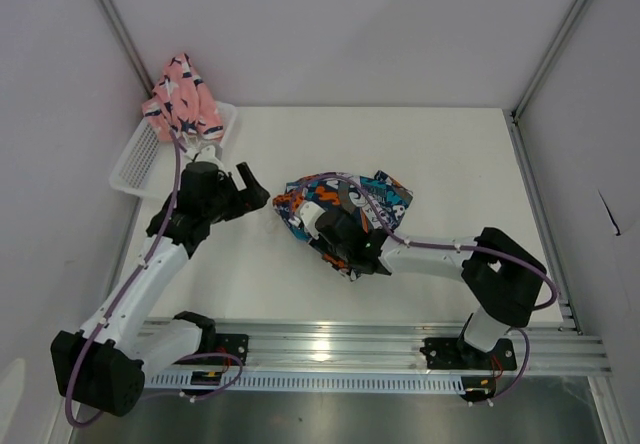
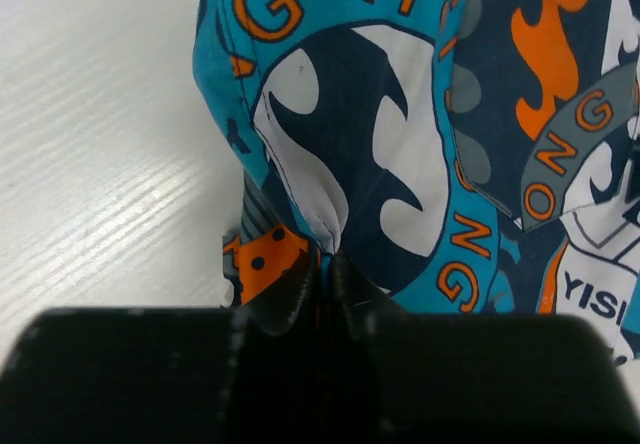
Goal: Fold and stack the shorts
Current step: Flatten the shorts out
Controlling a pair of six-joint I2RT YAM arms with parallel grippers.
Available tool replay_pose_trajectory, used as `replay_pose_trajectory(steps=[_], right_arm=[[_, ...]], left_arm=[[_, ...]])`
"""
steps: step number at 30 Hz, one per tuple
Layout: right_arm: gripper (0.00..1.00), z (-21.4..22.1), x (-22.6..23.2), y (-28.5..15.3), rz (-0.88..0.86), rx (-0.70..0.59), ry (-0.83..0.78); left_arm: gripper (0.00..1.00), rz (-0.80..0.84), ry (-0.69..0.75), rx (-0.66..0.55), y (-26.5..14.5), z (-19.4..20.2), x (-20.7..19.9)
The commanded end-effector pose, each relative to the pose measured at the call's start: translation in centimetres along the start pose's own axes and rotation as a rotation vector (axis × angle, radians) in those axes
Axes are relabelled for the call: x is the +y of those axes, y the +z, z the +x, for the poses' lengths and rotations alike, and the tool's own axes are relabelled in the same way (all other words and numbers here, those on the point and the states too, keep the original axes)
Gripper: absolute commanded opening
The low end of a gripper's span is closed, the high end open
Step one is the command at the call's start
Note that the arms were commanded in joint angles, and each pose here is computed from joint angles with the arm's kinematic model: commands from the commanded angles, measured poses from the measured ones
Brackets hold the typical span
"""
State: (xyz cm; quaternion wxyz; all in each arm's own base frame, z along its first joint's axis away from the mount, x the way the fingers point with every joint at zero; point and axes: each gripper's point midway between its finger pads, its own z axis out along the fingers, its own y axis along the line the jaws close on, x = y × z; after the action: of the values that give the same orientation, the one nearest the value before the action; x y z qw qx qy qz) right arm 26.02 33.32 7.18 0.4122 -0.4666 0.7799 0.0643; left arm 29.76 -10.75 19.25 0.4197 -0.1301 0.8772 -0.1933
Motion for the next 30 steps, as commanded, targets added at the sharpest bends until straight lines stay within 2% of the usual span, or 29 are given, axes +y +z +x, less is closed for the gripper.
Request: replay_pose_trajectory(steps=[1,3,8,12,19,24,29,30], right_arm=[[0.06,-2.2,-1.6,-0.8,0.084,-0.03,0.004],[0.0,-2.8,-1.4,-1.7,0.07,-0.068,0.033],[0.0,-3.9,-2.2,-5.5,0.067,-0.179,0.115],[0.0,-3.5,-3.0,-7.1,0.067,-0.213,0.17],[0.0,-2.1,-5.1,-8.0,0.061,-0.261,0.268],[0.0,-1.3,-6.0,-8.2,0.05,-0.282,0.321],[0.0,-0.8,-6.6,-7.6,0.048,-0.27,0.345],[0.0,-0.7,-6.7,-7.4,0.043,-0.267,0.353]], left_arm=[[0.99,0.081,-0.052,-0.021,0.4,0.0,-1.0],[0.99,0.104,-0.083,-0.016,1.0,0.6,-1.0],[0.99,0.16,-0.115,-0.001,2.4,2.1,-1.1],[0.99,0.193,-0.12,0.006,3.3,3.1,-1.0],[0.99,0.375,-0.099,-0.021,3.8,3.3,-3.4],[0.99,0.423,-0.063,-0.011,4.5,4.9,-3.2],[0.95,0.526,-0.017,-0.024,4.1,7.0,-3.3],[0.88,0.533,-0.015,-0.021,4.0,7.2,-3.2]])
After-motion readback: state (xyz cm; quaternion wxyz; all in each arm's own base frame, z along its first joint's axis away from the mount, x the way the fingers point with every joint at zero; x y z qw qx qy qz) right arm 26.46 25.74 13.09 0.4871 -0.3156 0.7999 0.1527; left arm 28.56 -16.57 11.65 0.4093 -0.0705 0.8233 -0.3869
